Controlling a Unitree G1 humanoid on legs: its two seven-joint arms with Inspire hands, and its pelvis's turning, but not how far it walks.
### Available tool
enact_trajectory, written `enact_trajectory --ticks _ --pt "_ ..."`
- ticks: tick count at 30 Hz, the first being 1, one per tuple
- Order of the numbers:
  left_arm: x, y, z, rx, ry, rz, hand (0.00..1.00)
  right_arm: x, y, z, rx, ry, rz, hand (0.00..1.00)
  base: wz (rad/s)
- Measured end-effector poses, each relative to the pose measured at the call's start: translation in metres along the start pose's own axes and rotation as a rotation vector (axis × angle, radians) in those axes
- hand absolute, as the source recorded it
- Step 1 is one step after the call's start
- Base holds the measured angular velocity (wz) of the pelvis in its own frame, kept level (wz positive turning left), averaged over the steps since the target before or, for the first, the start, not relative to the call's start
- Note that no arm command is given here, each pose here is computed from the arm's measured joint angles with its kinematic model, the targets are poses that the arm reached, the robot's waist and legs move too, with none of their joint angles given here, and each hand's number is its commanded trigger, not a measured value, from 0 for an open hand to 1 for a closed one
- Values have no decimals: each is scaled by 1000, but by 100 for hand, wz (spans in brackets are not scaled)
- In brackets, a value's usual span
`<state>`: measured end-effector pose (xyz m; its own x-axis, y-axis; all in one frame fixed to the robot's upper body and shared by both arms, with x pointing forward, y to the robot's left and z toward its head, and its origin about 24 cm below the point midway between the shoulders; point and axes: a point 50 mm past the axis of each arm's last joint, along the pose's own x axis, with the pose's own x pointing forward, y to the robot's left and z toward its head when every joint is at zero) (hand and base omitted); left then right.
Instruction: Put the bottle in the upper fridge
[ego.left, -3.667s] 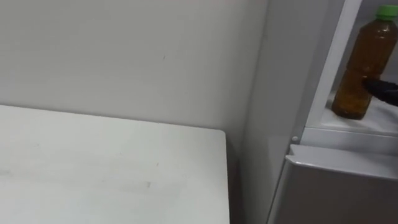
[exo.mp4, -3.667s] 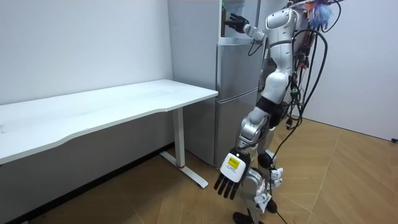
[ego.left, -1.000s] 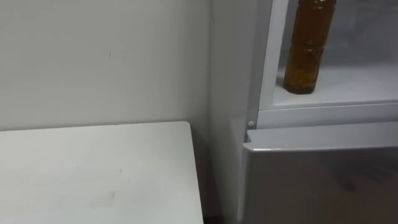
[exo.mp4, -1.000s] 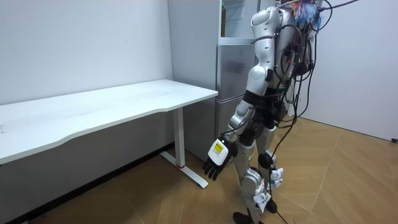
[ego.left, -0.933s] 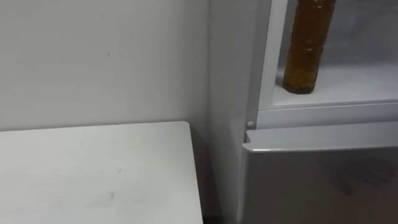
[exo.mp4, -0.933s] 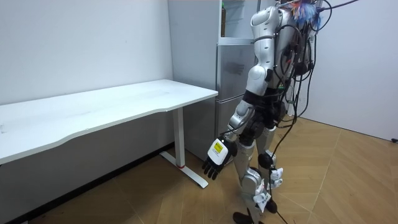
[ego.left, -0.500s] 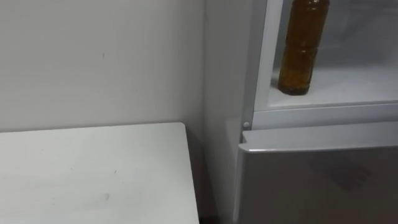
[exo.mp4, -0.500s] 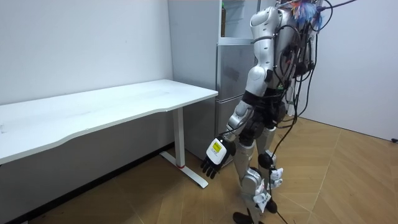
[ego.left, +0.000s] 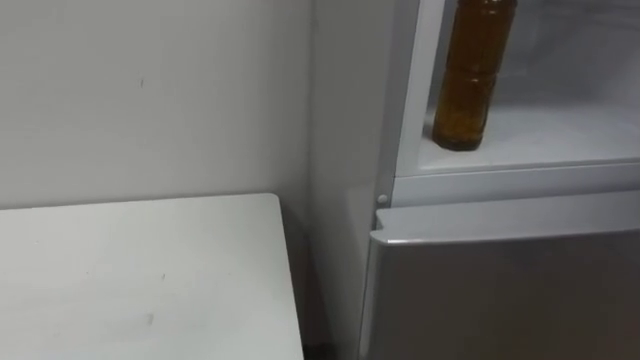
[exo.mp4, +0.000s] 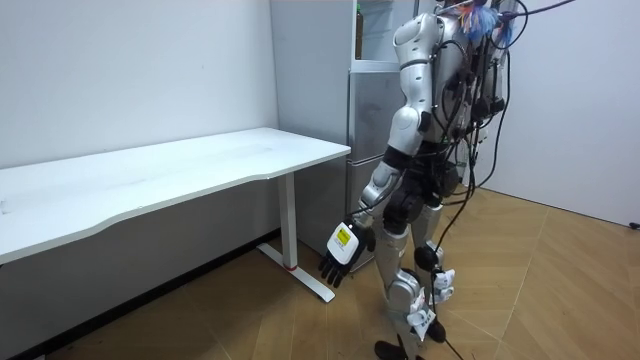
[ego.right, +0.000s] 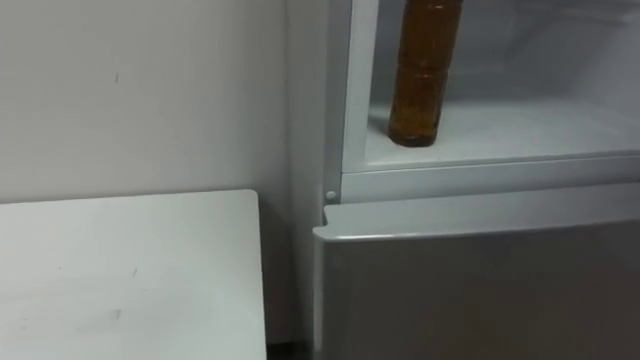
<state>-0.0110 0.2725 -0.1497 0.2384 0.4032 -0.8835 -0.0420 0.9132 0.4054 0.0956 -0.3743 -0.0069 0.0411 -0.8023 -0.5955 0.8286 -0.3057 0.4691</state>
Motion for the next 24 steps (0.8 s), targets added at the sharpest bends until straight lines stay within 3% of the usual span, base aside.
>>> enact_trajectory --ticks 17,24 --pt "1 9 7 -32 -25 17 0 -1 31 43 192 -96 18 0 -3" --pt "1 12 9 -32 -36 20 0 -25 58 61 281 -122 175 0 -4"
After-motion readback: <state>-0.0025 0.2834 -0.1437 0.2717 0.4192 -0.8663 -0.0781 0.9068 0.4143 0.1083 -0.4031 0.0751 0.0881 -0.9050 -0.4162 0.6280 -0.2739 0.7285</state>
